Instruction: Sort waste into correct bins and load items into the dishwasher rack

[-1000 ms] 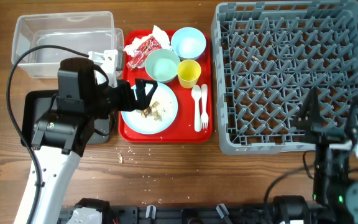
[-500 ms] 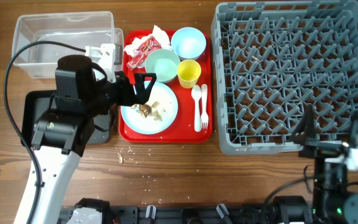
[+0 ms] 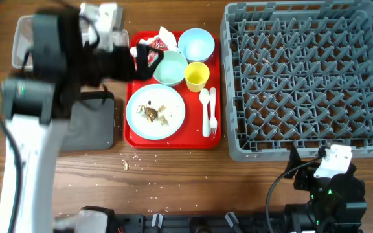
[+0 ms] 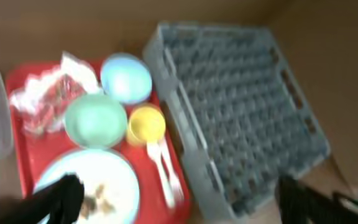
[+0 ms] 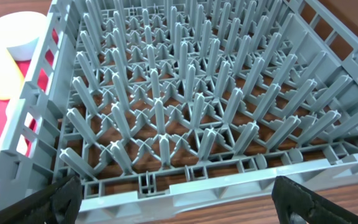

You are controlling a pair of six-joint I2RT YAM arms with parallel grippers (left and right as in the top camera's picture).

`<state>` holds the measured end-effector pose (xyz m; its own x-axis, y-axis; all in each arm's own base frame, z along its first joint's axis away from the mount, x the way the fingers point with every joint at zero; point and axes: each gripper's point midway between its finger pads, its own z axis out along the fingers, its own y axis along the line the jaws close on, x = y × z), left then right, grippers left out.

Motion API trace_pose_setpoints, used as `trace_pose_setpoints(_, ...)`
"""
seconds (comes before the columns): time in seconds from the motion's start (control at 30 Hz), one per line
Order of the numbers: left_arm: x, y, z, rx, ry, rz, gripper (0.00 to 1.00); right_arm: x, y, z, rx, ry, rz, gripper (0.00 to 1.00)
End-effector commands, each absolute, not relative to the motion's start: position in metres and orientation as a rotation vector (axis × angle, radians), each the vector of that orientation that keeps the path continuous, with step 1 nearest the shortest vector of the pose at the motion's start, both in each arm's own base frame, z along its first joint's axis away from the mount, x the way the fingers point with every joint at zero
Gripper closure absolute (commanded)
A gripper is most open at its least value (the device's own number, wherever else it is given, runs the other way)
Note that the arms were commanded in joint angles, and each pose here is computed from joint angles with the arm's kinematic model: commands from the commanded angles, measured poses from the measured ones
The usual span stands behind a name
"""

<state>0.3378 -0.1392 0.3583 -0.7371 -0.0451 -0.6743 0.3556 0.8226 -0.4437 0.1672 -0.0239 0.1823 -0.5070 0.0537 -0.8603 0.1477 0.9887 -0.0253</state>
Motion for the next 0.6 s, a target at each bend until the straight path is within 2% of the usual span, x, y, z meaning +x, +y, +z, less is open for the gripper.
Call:
trace_pose_setpoints(0.0,0.386,-0.13,0.363,0.235,2.408,-0.579,0.0,0.167,-0.026,0.185,0.144,2.087,-0.127,0.0)
trace_pose_setpoints(0.17,0.481,-0.142,0.36,0.236,2.229,-0.542,0.0,0.167,-0.026,0.186,0.144,2.087,-0.127,0.0)
trace_pose_setpoints(0.23,0.502,-0.146,0.349,0.242,2.212,-0.545,0.0,0.167,-0.026,0.185,0.145,2.087,-0.127,0.0)
trace_pose_setpoints(0.37,0.539,-0.147,0.263,0.298,2.348,-0.453,0.0,0.167,-0.026,0.186,0.145,2.087,-0.127,0.0)
trace_pose_setpoints(0.5,0.56,-0.152,0.208,0.293,2.419,-0.426,0.0,0.167,-0.026,0.186,0.145,2.087,-0.127,0.0)
trace_pose_setpoints(0.57,0.566,-0.15,0.183,0.279,2.464,-0.367,0.15,0.167,-0.026,0.185,0.145,2.087,-0.127,0.0)
